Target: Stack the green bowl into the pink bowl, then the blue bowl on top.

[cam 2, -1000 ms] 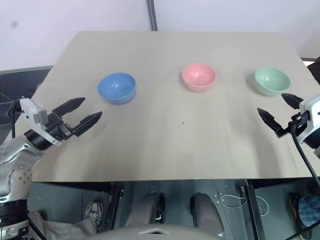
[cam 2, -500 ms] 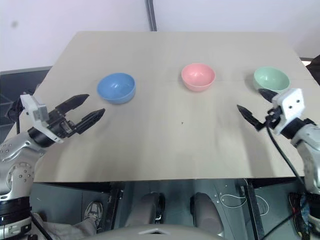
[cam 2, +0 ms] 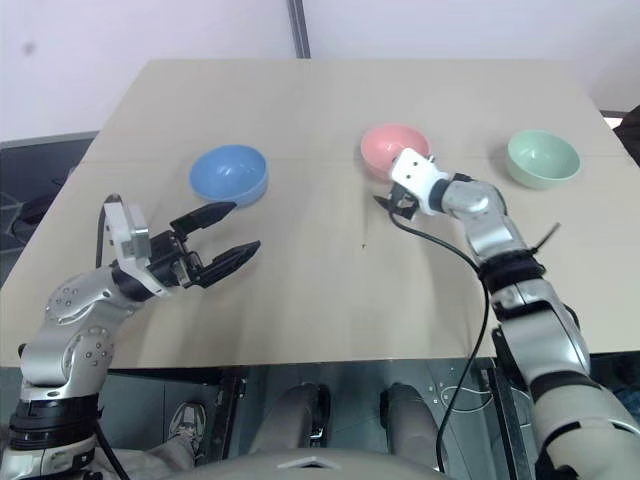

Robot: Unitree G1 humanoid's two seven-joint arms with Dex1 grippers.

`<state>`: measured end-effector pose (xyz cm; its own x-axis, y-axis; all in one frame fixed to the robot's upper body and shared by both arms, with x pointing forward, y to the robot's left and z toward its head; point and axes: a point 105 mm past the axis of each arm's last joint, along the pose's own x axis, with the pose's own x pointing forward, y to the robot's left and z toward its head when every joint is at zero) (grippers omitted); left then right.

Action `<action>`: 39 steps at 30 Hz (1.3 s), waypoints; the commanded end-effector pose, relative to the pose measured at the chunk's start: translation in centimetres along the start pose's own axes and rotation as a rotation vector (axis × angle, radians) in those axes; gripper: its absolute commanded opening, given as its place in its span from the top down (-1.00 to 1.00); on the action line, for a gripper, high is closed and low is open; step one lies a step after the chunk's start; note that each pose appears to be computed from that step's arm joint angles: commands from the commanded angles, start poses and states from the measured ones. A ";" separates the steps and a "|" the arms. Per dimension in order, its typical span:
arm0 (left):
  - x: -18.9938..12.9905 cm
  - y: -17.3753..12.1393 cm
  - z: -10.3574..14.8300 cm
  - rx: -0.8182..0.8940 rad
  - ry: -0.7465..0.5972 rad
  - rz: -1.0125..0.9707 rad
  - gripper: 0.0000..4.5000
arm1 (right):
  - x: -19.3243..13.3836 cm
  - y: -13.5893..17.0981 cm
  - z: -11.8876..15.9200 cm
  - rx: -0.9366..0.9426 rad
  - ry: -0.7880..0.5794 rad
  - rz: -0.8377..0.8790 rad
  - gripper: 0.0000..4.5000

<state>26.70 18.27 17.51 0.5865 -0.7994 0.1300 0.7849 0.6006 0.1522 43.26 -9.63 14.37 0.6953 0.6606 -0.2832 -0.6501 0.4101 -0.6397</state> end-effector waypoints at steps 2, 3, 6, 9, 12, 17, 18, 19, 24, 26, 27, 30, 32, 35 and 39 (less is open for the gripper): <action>-0.6 -0.6 1.4 0.049 -0.039 0.036 -1.00 | 0.5 -1.7 0.5 -0.074 0.014 -0.041 -0.26; -0.6 -0.8 1.3 0.046 -0.041 0.041 -1.00 | 0.6 -1.9 0.6 -0.090 0.016 -0.045 -0.06; -0.8 -1.2 1.2 0.042 -0.040 0.055 -1.00 | 0.8 -2.4 1.2 -0.142 0.009 -0.071 0.55; -0.8 -1.3 1.2 0.038 -0.041 0.065 -1.00 | 0.8 -2.6 1.8 -0.205 -0.007 -0.079 0.99; -0.7 -1.1 1.0 0.035 -0.041 0.077 -1.00 | 0.4 -2.8 3.2 -0.245 -0.069 -0.075 0.99; -0.2 -0.7 0.4 0.014 -0.035 0.089 -1.00 | -1.7 -1.4 4.7 -0.246 -0.173 0.015 0.99; -0.1 -0.6 0.3 0.009 -0.036 0.091 -1.00 | -2.5 -0.6 4.7 -0.239 -0.180 0.048 0.99; 0.0 -0.5 0.2 0.006 -0.037 0.094 -1.00 | -3.3 0.1 4.7 -0.229 -0.180 0.075 0.99; 0.5 0.6 0.0 0.013 -0.035 0.124 -1.00 | -6.9 3.9 2.2 -0.116 -0.062 0.161 0.99; 0.6 0.8 0.0 0.010 -0.036 0.123 -1.00 | -7.4 4.6 1.6 -0.055 -0.025 0.171 0.99; 0.7 0.9 0.0 0.011 -0.036 0.121 -1.00 | -7.5 4.8 1.4 -0.030 -0.011 0.180 0.81; 0.8 1.3 0.0 0.020 -0.028 0.127 -1.00 | -7.6 5.4 1.8 0.022 -0.013 0.202 0.29; 0.8 1.9 0.2 0.029 -0.018 0.143 -1.00 | -7.7 5.5 2.6 0.019 -0.030 0.197 -0.13; 0.9 3.3 0.2 0.125 0.051 0.218 -1.00 | -8.2 5.0 4.2 0.026 -0.069 0.173 -0.67; 1.0 5.5 0.0 0.308 0.204 0.330 -1.00 | -9.8 4.7 7.0 0.073 -0.171 0.152 -0.92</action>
<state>31.13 20.73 17.64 0.8274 -0.5609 0.0294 0.5199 0.7847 0.3375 32.22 -9.85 16.78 0.5291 0.7846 -0.3232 -0.7869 0.3112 -0.5329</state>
